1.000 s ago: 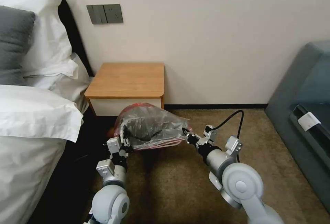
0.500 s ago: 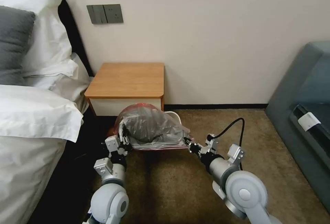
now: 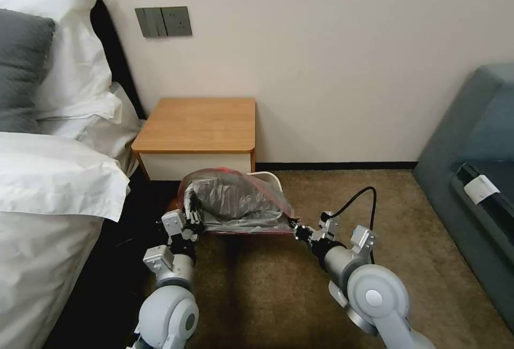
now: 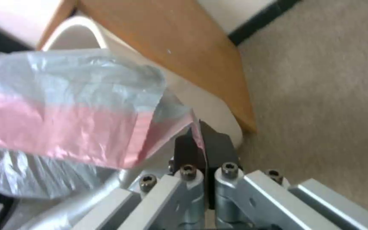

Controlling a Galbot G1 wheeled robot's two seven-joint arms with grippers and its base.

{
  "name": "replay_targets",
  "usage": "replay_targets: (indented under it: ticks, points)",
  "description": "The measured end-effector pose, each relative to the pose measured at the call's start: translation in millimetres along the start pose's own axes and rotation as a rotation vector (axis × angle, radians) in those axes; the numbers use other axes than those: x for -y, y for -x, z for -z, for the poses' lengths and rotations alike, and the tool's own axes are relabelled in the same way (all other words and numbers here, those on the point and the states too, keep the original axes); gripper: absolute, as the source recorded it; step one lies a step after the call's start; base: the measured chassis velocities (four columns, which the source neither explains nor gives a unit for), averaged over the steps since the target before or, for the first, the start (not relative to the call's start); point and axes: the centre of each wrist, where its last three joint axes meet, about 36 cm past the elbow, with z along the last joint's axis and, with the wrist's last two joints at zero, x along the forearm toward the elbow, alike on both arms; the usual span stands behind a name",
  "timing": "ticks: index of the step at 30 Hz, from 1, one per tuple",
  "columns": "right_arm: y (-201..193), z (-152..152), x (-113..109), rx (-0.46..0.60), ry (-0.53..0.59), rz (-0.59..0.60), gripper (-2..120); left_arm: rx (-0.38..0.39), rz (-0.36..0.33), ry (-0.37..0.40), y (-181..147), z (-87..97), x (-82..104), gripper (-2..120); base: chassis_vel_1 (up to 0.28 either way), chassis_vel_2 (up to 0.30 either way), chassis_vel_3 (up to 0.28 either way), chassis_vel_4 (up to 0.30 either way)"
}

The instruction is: Pick up the garbage bag from the table and place it over the trash can.

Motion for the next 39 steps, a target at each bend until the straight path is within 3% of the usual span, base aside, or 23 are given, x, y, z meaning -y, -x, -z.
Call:
replay_targets:
  ticks: [2, 5, 16, 18, 22, 27, 30, 33, 34, 37, 39]
  points:
    - [1.0, -0.6, 1.0, 0.017, -0.004, 0.010, 0, -0.002, -0.002, 0.000, -0.3, -0.3, -0.1, 7, 0.000, 0.000, 0.000, 0.000]
    - [-1.0, 0.7, 0.7, 0.025, -0.013, 0.020, 16, -0.003, -0.002, 0.003, -0.6, -0.5, -0.4, 7, 0.000, 0.000, 0.000, 0.000]
    - [-25.3, 4.5, -5.8, 0.029, -0.055, 0.004, 52, 0.002, 0.011, 0.008, 3.3, -0.4, -2.6, 7, 0.000, 0.000, 0.000, 0.000]
    - [-34.6, 5.5, -10.3, 0.041, -0.086, 0.006, 63, 0.003, 0.019, 0.014, 4.9, -1.1, -3.5, 7, 0.000, 0.000, 0.000, 0.000]
    - [-45.0, 5.9, -17.6, 0.056, -0.122, 0.024, 71, 0.002, 0.030, 0.021, 6.6, -1.7, -3.7, 7, 0.000, 0.000, 0.000, 0.000]
    - [-71.8, 10.8, -35.9, 0.064, -0.171, 0.119, 91, -0.006, 0.053, 0.033, 9.0, -0.3, -4.4, 7, 0.000, 0.000, 0.000, 0.000]
    - [-81.0, 14.6, -40.3, 0.090, -0.250, 0.191, 98, -0.016, 0.063, 0.044, 9.9, 0.7, -5.1, 7, 0.000, 0.000, 0.000, 0.000]
    - [-81.0, 22.1, -39.6, 0.168, -0.471, 0.275, 100, -0.016, 0.069, 0.056, 10.3, 1.5, -5.2, 7, 0.000, 0.000, 0.000, 0.000]
    - [-81.0, 22.1, -39.6, 0.168, -0.471, 0.275, 100, -0.016, 0.069, 0.056, 10.3, 1.5, -5.2, 7, 0.000, 0.000, 0.000, 0.000]
    - [-63.5, 28.0, -32.9, 0.204, -0.709, 0.332, 100, -0.006, 0.064, 0.082, 9.1, 2.0, -4.3, 7, 0.000, 0.000, 0.000, 0.000]
    - [-57.0, 28.3, -32.1, 0.204, -0.771, 0.343, 100, -0.004, 0.060, 0.085, 8.4, 2.4, -3.5, 7, 0.000, 0.000, 0.000, 0.000]
